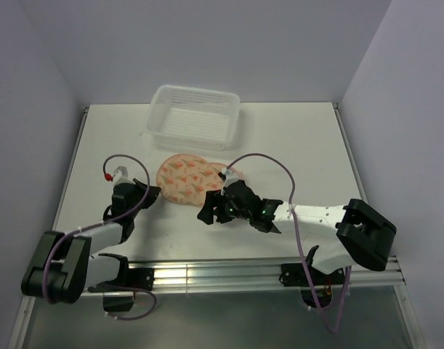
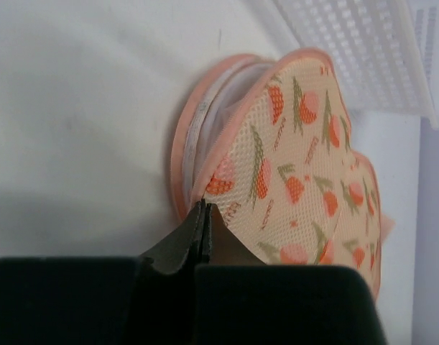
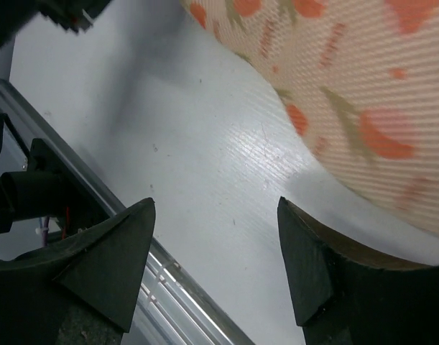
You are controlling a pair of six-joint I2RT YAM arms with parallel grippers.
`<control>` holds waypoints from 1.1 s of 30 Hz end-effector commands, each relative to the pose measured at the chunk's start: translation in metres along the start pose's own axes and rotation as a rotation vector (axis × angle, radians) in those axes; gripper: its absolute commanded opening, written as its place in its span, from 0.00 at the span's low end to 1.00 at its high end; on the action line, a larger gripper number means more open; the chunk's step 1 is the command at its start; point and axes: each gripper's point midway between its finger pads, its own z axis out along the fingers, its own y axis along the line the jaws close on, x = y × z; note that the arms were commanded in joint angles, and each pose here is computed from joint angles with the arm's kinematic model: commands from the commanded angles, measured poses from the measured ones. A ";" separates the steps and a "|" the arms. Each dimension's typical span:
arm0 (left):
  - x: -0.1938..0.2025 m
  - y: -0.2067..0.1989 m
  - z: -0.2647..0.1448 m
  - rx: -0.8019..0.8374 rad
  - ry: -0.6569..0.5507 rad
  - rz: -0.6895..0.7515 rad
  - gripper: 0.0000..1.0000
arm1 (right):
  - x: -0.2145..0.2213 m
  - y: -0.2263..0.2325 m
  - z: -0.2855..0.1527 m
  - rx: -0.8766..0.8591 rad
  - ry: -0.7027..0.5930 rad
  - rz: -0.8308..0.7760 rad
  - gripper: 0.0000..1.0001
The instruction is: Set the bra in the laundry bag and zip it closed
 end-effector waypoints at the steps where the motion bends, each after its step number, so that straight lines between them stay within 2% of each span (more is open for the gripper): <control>1: 0.036 -0.004 -0.024 -0.003 0.032 -0.131 0.00 | -0.009 0.007 -0.010 -0.004 -0.040 -0.011 0.77; 2: 0.047 -0.020 -0.033 0.042 0.032 -0.141 0.00 | -0.006 0.005 -0.013 -0.003 -0.035 -0.016 0.77; 3: 0.062 -0.016 -0.042 0.033 0.053 -0.224 0.00 | -0.001 0.001 -0.020 0.000 -0.033 -0.019 0.79; 4: 0.070 -0.021 -0.047 0.053 0.059 -0.244 0.01 | 0.005 -0.004 -0.023 0.009 -0.017 -0.015 0.80; 5: 0.083 -0.026 -0.055 0.064 0.073 -0.233 0.12 | 0.006 -0.010 -0.026 0.030 -0.030 -0.010 0.80; 7: 0.086 -0.036 -0.064 0.085 0.068 -0.255 0.36 | 0.016 -0.019 -0.034 0.032 -0.033 0.016 0.82; 8: 0.094 -0.032 -0.068 0.058 0.090 -0.220 0.55 | 0.019 -0.022 -0.035 0.034 -0.037 0.030 0.82; 9: 0.082 -0.042 -0.071 0.084 0.049 -0.209 0.62 | 0.019 -0.022 -0.038 0.027 -0.048 0.043 0.82; 11: 0.077 -0.032 -0.074 0.031 0.031 -0.159 0.71 | 0.025 -0.022 -0.038 0.001 -0.049 0.084 0.82; 15: 0.052 -0.036 -0.076 0.018 -0.058 -0.055 0.71 | 0.025 -0.011 -0.037 -0.052 -0.065 0.117 0.82; 19: 0.051 -0.051 -0.067 0.062 -0.030 0.059 0.72 | 0.022 -0.009 -0.034 -0.046 -0.075 0.121 0.81; 21: 0.055 -0.049 -0.056 0.049 -0.003 0.139 0.74 | 0.018 -0.009 -0.032 -0.042 -0.088 0.124 0.81; 24: 0.063 -0.040 -0.041 0.021 0.033 0.168 0.75 | 0.015 -0.005 -0.030 -0.050 -0.095 0.129 0.81; 30: 0.076 -0.041 -0.027 0.069 0.057 0.092 0.72 | 0.010 -0.001 -0.027 -0.065 -0.118 0.164 0.81; 31: 0.076 -0.042 -0.027 0.078 0.053 0.076 0.67 | 0.007 -0.002 -0.027 -0.060 -0.135 0.178 0.81; 33: 0.079 -0.042 -0.028 0.090 0.054 0.009 0.64 | 0.005 -0.004 -0.025 -0.051 -0.150 0.193 0.81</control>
